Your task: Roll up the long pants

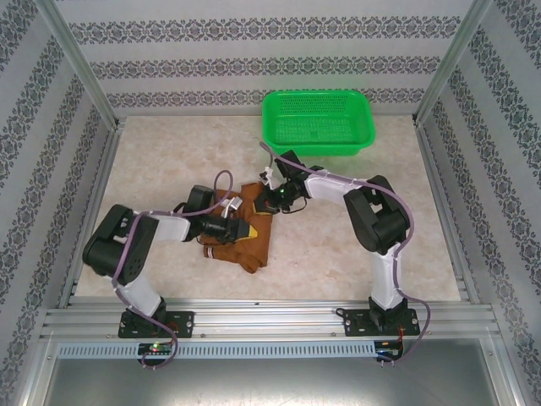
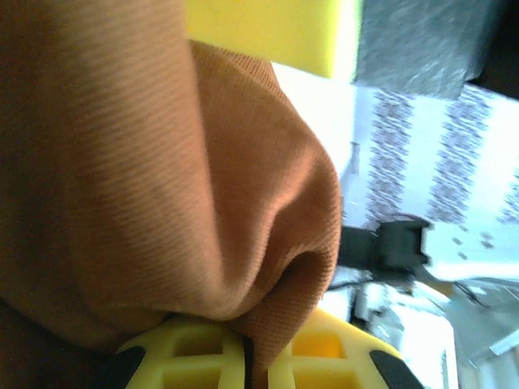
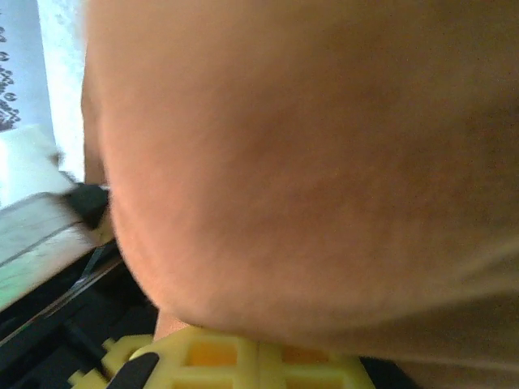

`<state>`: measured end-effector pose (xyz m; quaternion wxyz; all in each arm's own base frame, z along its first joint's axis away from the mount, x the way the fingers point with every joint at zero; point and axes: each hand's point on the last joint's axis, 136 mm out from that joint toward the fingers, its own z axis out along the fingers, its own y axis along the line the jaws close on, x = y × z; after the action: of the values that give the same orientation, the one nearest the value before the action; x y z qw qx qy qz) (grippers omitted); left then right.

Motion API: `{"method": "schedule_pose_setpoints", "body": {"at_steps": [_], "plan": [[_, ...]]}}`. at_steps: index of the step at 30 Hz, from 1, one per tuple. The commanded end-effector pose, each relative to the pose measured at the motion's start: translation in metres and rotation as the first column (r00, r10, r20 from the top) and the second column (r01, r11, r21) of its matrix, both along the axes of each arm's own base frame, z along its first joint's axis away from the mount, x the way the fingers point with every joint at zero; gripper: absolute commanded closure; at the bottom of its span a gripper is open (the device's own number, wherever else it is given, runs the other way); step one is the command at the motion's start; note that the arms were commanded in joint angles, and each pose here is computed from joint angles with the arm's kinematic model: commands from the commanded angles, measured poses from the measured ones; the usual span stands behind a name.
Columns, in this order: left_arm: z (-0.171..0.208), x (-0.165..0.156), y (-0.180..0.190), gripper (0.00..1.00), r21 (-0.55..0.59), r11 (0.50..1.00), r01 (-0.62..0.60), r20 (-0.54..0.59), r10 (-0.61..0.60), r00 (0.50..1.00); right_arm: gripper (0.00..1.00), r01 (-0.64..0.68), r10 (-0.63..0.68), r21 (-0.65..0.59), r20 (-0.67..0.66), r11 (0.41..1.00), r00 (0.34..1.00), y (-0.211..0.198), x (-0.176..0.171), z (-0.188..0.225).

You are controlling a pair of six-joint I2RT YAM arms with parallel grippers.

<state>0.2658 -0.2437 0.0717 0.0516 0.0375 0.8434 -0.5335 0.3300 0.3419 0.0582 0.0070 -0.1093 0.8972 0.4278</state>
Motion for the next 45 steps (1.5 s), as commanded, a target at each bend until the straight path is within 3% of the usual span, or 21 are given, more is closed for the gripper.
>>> {"method": "schedule_pose_setpoints", "body": {"at_steps": [1,4,6,9,11,17,20,25,28,30,32,37,42,45], "plan": [[-0.028,-0.009,0.059,0.88,0.512,0.857,-0.065,0.06,0.04,0.997,1.0,-0.015,-0.001,-0.12,-0.128,0.993,0.992,0.0,-0.032,-0.055],[0.01,0.004,0.086,0.78,0.628,0.752,-0.201,0.235,0.062,0.97,1.0,-0.014,-0.006,-0.136,-0.143,0.991,0.99,0.002,-0.038,-0.059],[0.031,0.008,0.097,0.71,0.63,0.723,-0.284,0.323,0.089,0.942,1.0,-0.007,-0.014,-0.139,-0.151,0.99,0.988,0.002,-0.04,-0.062],[0.055,0.004,0.106,0.69,0.621,0.693,-0.366,0.416,0.105,0.904,1.0,-0.002,-0.024,-0.15,-0.17,0.989,0.985,0.001,-0.043,-0.068],[0.066,0.0,0.113,0.68,0.646,0.647,-0.405,0.465,0.087,0.881,1.0,0.0,-0.028,-0.157,-0.18,0.988,0.983,0.0,-0.045,-0.071],[0.088,-0.016,0.074,0.69,0.699,0.561,-0.443,0.616,-0.157,0.772,1.0,0.001,-0.032,-0.158,-0.189,0.987,0.981,0.002,-0.045,-0.072],[0.092,-0.018,0.051,0.68,0.751,0.471,-0.463,0.626,-0.284,0.726,1.0,0.005,-0.036,-0.162,-0.189,0.987,0.981,0.002,-0.044,-0.072],[0.076,-0.014,0.019,0.63,0.853,0.218,-0.473,0.515,-0.49,0.703,1.0,0.007,-0.039,-0.167,-0.186,0.986,0.982,0.001,-0.045,-0.074],[0.058,-0.008,0.028,0.55,0.889,-0.017,-0.458,0.383,-0.523,0.762,1.0,0.005,-0.037,-0.171,-0.187,0.985,0.982,0.0,-0.047,-0.074],[0.053,-0.004,0.041,0.4,0.872,-0.191,-0.451,0.307,-0.504,0.807,1.0,0.006,-0.039,-0.178,-0.184,0.984,0.982,-0.003,-0.047,-0.075],[0.046,-0.005,0.047,0.34,0.854,-0.29,-0.432,0.247,-0.504,0.828,1.0,0.004,-0.038,-0.179,-0.186,0.984,0.982,-0.004,-0.048,-0.075],[0.034,-0.015,0.053,0.25,0.875,-0.286,-0.391,0.242,-0.44,0.865,1.0,0.001,-0.036,-0.179,-0.189,0.984,0.981,-0.005,-0.048,-0.076],[0.008,-0.028,0.071,0.22,0.907,-0.305,-0.29,0.172,-0.359,0.917,1.0,0.0,-0.034,-0.174,-0.19,0.985,0.981,-0.004,-0.047,-0.075],[-0.01,-0.037,0.08,0.22,0.933,-0.279,-0.228,0.139,-0.304,0.942,1.0,0.003,-0.036,-0.173,-0.188,0.985,0.982,-0.005,-0.047,-0.074]]}}
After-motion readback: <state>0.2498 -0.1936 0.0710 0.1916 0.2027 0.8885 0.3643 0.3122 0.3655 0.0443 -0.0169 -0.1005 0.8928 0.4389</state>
